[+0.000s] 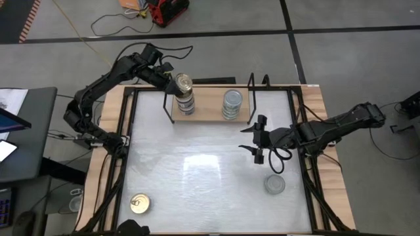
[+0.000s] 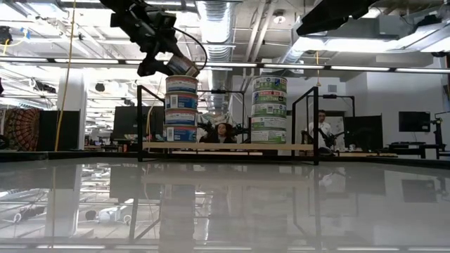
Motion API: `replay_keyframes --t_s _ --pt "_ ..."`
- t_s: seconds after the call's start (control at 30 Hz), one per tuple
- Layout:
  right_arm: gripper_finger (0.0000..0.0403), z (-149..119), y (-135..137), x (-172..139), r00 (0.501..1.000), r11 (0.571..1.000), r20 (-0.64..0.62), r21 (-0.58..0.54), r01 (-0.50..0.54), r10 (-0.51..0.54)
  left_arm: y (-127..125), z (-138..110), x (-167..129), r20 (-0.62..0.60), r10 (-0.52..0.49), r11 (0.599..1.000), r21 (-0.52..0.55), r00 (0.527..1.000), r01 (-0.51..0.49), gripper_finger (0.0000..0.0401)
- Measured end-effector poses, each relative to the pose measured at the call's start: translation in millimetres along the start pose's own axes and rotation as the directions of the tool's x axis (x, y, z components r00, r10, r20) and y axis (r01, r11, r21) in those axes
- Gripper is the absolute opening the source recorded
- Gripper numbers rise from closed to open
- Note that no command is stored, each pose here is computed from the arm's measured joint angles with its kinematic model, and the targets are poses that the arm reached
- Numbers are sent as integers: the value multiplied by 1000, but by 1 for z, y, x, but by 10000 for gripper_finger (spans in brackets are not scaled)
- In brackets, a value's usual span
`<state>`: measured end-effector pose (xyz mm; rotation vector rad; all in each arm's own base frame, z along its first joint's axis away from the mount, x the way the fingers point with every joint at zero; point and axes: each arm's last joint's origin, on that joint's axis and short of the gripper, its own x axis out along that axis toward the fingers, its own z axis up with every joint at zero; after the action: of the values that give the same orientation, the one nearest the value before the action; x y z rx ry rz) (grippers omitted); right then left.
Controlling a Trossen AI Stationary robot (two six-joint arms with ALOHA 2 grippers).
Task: Stack canned seafood by type on shelf
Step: Stack the blue pink tuna can on top of the blue pink tuna can on the shelf
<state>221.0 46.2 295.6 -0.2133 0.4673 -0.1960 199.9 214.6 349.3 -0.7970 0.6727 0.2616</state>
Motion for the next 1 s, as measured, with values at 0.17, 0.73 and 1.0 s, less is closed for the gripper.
replay_keyframes --t_s 0.17,0.73,1.0 --pt "292 0 0 0 1000 1000 0 1 -1 1 -3 -1 2 -15 -20 1000 -16 1000 20 265" --pt "292 1 0 0 1000 1000 7 4 -1 1 -14 -12 -4 -136 -4 1000 21 991 6 265" --pt "292 1 0 0 1000 1000 6 3 -1 1 -26 -2 -17 -82 46 994 104 996 -38 265"
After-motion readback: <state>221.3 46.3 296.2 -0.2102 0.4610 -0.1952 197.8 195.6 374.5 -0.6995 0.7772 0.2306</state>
